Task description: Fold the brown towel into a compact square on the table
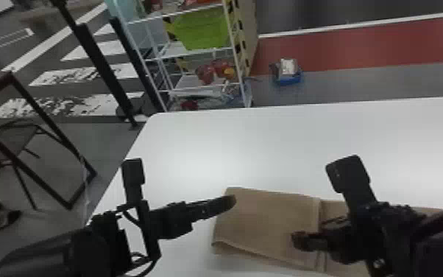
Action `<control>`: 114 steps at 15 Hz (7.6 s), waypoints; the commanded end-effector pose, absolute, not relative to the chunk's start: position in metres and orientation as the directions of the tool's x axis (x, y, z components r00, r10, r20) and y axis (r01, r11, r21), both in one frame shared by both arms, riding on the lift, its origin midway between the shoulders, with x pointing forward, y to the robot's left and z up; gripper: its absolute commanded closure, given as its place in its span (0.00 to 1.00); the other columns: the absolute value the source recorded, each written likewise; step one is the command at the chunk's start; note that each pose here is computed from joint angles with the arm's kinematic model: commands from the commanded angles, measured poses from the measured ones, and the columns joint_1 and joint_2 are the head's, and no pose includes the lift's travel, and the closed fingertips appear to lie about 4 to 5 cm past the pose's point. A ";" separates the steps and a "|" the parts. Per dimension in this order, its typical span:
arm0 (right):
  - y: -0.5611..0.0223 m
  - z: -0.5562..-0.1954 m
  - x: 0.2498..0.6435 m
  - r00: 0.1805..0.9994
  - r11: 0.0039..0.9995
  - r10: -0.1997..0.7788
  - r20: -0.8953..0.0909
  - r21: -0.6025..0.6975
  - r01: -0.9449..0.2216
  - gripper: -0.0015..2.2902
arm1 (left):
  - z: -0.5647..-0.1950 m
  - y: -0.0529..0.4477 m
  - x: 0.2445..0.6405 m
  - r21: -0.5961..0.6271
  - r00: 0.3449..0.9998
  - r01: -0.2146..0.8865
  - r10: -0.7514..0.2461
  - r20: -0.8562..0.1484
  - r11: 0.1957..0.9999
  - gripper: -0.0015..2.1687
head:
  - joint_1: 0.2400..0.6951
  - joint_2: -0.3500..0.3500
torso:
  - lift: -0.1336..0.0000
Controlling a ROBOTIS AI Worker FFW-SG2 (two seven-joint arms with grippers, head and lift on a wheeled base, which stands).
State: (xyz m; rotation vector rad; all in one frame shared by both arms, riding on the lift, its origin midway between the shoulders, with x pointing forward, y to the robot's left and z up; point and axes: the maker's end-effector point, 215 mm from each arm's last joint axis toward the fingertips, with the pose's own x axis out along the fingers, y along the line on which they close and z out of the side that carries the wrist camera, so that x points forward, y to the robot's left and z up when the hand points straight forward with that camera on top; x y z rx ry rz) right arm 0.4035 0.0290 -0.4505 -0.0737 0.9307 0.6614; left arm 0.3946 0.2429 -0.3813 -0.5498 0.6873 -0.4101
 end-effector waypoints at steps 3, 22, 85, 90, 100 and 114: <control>0.027 -0.453 0.400 0.400 0.802 0.492 -0.773 0.224 -0.554 0.18 | -0.381 0.241 0.394 -0.602 0.703 0.176 -0.528 -0.477 0.779 0.02 | 1.00 1.00 | 0.08; 0.030 -0.456 0.395 0.393 0.795 0.517 -0.760 0.255 -0.551 0.21 | -0.382 0.238 0.385 -0.606 0.694 0.177 -0.535 -0.482 0.775 0.02 | 1.00 1.00 | 0.08; 0.062 -0.437 0.405 0.372 0.750 0.582 -0.723 0.300 -0.590 0.33 | -0.384 0.241 0.365 -0.612 0.680 0.167 -0.540 -0.496 0.773 0.02 | 1.00 1.00 | 0.08; 0.060 -0.435 0.407 0.371 0.748 0.584 -0.722 0.303 -0.590 0.61 | -0.384 0.241 0.365 -0.611 0.681 0.166 -0.538 -0.496 0.774 0.02 | 1.00 1.00 | 0.08; 0.039 -0.400 0.397 0.399 0.744 0.626 -0.669 0.360 -0.564 0.62 | -0.385 0.242 0.363 -0.609 0.681 0.163 -0.535 -0.500 0.776 0.02 | 1.00 1.00 | 0.08; -0.100 -0.337 0.397 0.514 0.743 0.668 -0.538 0.520 -0.422 0.62 | -0.389 0.246 0.357 -0.598 0.677 0.148 -0.521 -0.519 0.788 0.02 | 1.00 0.84 | 0.08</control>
